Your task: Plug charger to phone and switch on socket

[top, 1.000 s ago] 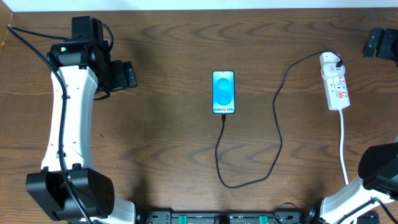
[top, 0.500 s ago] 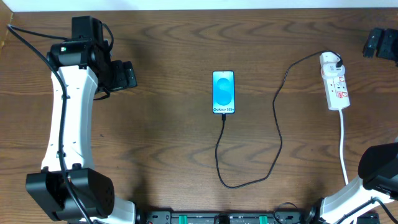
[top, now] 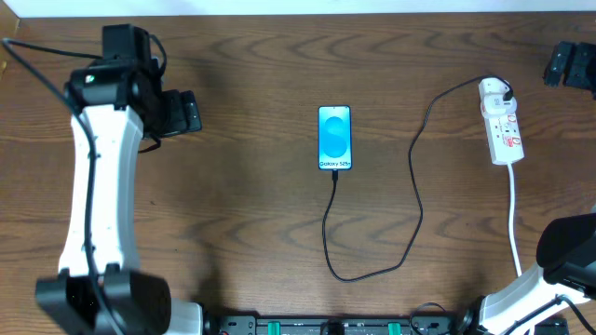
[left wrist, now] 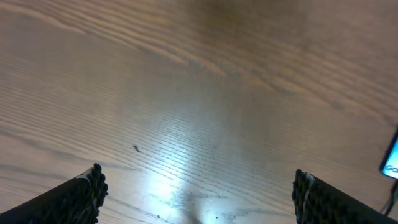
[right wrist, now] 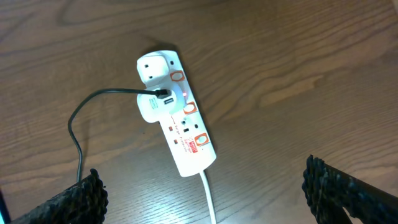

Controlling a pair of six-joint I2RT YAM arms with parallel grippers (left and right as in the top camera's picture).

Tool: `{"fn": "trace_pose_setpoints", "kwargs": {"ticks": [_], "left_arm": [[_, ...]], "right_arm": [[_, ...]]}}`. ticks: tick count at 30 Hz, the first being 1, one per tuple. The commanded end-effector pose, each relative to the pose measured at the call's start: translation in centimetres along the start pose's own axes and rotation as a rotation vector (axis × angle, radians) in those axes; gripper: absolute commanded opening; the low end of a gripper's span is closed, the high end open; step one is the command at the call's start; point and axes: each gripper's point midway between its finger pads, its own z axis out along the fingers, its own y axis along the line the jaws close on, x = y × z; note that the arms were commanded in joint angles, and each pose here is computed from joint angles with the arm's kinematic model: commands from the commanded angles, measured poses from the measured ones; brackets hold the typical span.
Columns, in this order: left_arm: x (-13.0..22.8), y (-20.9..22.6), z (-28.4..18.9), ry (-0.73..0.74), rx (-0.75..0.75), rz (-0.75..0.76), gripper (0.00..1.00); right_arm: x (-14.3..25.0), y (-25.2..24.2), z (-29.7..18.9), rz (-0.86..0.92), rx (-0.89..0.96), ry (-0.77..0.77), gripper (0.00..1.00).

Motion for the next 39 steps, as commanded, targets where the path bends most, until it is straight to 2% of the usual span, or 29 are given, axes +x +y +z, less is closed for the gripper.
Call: {"fn": "trace_pose_setpoints", "kwargs": {"ticks": [1, 5, 12, 17, 21, 23, 27, 31, 39], "left_arm": [[0.1, 0.7, -3.9, -0.110, -0.011, 0.008, 0.97], [0.5, 0.7, -7.1, -0.216, 0.009, 0.007, 0.97], [-0.4, -0.6, -11.5, -0.559, 0.129, 0.001, 0.97], [-0.6, -2.5, -13.9, -0.848, 0.284, 0.031, 0.97], [-0.2, -4.1, -16.3, -1.150, 0.420, 0.091, 0.97], [0.9, -4.4, -17.1, -1.302, 0.462, 0.118, 0.97], [3.8, -3.9, -17.3, -1.514, 0.486, 0.136, 0.97], [6.3, -2.9, -16.3, -1.600, 0.461, 0.106, 0.97], [9.0, -1.8, -13.7, -1.631, 0.428, 0.076, 0.97]], "right_arm": [[-0.1, 0.2, -0.1, 0.007, -0.006, -0.004, 0.99], [-0.1, 0.2, -0.1, 0.007, -0.006, -0.004, 0.99], [-0.1, 0.2, -0.1, 0.007, -0.006, -0.004, 0.99], [-0.1, 0.2, -0.1, 0.007, -0.006, -0.004, 0.99], [-0.1, 0.2, -0.1, 0.007, -0.006, -0.004, 0.99], [-0.1, 0.2, -0.1, 0.007, -0.006, -0.004, 0.99], [-0.1, 0.2, -0.1, 0.007, -0.006, -0.004, 0.99], [-0.1, 0.2, -0.1, 0.007, -0.006, -0.004, 0.99], [-0.1, 0.2, -0.1, 0.007, -0.006, -0.004, 0.99]]}}
